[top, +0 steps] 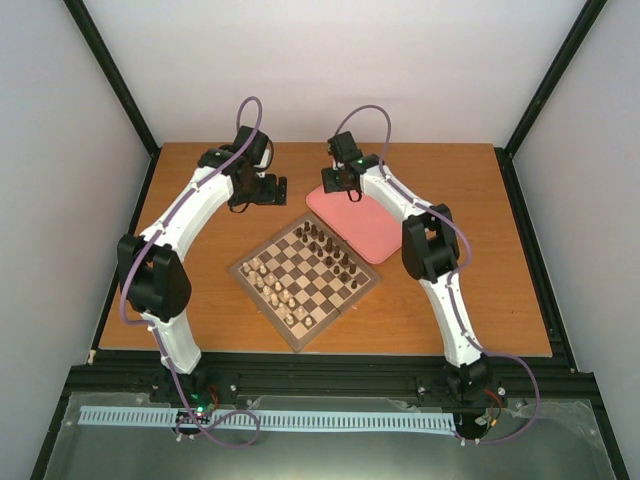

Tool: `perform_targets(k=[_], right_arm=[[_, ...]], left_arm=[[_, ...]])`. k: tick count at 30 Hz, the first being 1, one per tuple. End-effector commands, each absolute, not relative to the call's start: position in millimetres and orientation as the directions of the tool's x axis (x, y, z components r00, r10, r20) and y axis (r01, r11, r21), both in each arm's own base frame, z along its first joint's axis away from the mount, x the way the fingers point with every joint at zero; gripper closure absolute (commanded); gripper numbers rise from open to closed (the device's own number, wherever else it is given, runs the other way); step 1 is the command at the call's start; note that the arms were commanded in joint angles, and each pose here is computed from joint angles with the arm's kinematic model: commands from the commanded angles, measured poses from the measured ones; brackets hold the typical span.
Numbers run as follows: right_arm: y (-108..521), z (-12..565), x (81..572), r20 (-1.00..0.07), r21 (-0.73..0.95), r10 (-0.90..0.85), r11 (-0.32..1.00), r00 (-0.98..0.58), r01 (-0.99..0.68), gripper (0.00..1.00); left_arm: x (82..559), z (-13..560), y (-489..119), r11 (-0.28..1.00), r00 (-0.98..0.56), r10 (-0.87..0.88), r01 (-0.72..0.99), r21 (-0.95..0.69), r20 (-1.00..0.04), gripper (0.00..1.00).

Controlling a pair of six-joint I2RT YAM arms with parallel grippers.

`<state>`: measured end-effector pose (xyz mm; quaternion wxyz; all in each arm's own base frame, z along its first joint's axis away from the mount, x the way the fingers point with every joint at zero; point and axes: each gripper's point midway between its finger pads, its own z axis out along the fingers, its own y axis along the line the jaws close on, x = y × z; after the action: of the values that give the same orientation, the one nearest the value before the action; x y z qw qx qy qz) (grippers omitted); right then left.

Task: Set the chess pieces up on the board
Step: Pick up the chess piece from the storage box.

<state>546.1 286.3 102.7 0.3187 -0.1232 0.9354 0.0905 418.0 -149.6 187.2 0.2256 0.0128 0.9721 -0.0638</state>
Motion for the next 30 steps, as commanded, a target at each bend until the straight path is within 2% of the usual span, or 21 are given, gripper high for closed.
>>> perform_targets(k=[1,7,18,23,30], right_arm=[[287,99,572,-0.632,0.118,-0.151,0.950,-0.760,-0.287,0.42],[288,71,585,-0.630,0.135,-0.152,0.944,-0.762,-0.301,0.44],[293,54,603,-0.641,0.201,-0.120,0.927,-0.758,-0.317,0.47],[294,49,607,-0.644,0.223,-0.100,0.924,-0.759,-0.310,0.55],[295,48,610,-0.643,0.233,-0.091,0.922,-0.760,-0.308,0.73]], left_arm=[[421,194,-153,0.990,-0.890,-0.016,0.049,-0.131,-0.455,0.00],[422,190,-153,0.991,-0.895,-0.014,0.047,-0.127,-0.445,0.00],[427,183,-157,0.991,-0.904,-0.011,0.049,-0.128,-0.427,0.00],[427,180,-157,0.991,-0.907,-0.009,0.048,-0.124,-0.420,0.00],[430,179,-156,0.992,-0.907,-0.009,0.045,-0.118,-0.421,0.00]])
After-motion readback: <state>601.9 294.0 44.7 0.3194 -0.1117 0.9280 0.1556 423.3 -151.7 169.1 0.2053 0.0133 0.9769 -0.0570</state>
